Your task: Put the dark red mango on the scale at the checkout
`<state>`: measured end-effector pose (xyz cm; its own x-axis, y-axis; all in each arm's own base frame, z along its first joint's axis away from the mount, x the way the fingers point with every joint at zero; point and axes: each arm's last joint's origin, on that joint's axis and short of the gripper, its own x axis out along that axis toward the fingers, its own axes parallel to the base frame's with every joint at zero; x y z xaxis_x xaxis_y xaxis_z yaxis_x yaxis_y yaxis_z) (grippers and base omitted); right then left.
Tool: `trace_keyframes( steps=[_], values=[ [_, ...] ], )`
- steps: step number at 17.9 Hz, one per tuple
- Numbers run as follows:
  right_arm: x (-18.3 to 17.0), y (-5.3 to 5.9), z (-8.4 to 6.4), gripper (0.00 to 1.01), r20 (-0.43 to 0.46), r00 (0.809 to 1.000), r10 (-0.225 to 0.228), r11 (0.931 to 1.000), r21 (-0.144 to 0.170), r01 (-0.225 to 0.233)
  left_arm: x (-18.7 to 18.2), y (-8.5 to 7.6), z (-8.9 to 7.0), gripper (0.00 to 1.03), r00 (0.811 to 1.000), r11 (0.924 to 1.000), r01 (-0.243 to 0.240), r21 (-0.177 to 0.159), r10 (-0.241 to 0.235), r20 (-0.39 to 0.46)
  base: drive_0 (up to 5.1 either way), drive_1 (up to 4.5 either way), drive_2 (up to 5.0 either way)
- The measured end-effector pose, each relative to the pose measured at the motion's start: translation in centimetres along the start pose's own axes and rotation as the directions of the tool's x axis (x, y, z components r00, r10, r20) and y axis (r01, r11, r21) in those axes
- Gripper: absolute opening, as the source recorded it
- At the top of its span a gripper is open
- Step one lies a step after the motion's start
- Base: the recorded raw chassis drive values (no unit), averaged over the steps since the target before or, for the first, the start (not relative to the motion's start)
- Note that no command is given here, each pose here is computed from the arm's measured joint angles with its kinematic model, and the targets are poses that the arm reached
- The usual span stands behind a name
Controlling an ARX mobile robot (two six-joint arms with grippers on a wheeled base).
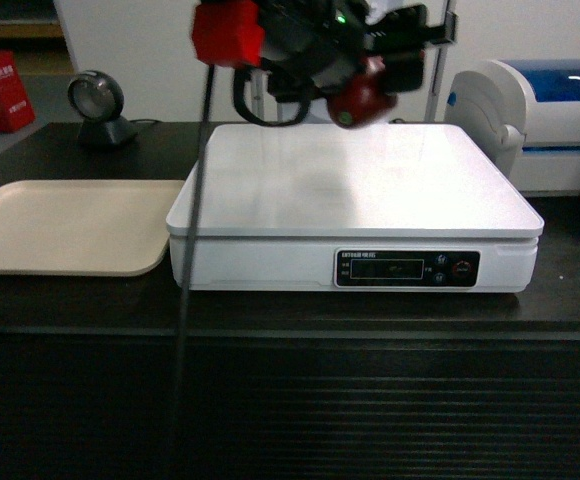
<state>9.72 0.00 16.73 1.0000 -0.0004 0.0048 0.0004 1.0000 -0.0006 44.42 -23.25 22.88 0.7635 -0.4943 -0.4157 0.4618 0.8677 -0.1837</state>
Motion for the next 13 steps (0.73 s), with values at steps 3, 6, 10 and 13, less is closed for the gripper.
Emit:
trace_keyframes(
  steps=[3, 6, 10, 13],
  values=[
    [0.0, 0.0, 0.0, 0.98, 0.0, 1.0, 0.0, 1.0, 0.0, 0.0, 2.7, -1.5, -1.1, 0.62, 0.999, 0.9988, -0.003, -0.048, 0.0, -0.049, 0.0, 0.0, 0.0],
    [0.0, 0.0, 0.0, 0.98, 0.0, 1.0, 0.0, 1.0, 0.0, 0.0, 4.1, -1.1, -0.4, 0.62, 0.994, 0.9872, -0.091, -0.131, 0.084, -0.063, 0.0, 0.0, 0.0],
    [0.0, 0.0, 0.0, 0.98, 0.0, 1.0, 0.0, 1.0, 0.0, 0.0, 5.6, -1.2, -1.0, 0.62, 0.985, 0.9756, -0.152, -0.159, 0.136, -0.104, 0.0, 0.0, 0.0],
    [0.0, 0.0, 0.0, 0.98, 0.0, 1.0, 0.0, 1.0, 0.0, 0.0, 6.6, -1.2, -2.4, 0.62, 0.977, 0.9726, -0.181, -0.145, 0.161, -0.14, 0.0, 0.0, 0.0]
  ],
)
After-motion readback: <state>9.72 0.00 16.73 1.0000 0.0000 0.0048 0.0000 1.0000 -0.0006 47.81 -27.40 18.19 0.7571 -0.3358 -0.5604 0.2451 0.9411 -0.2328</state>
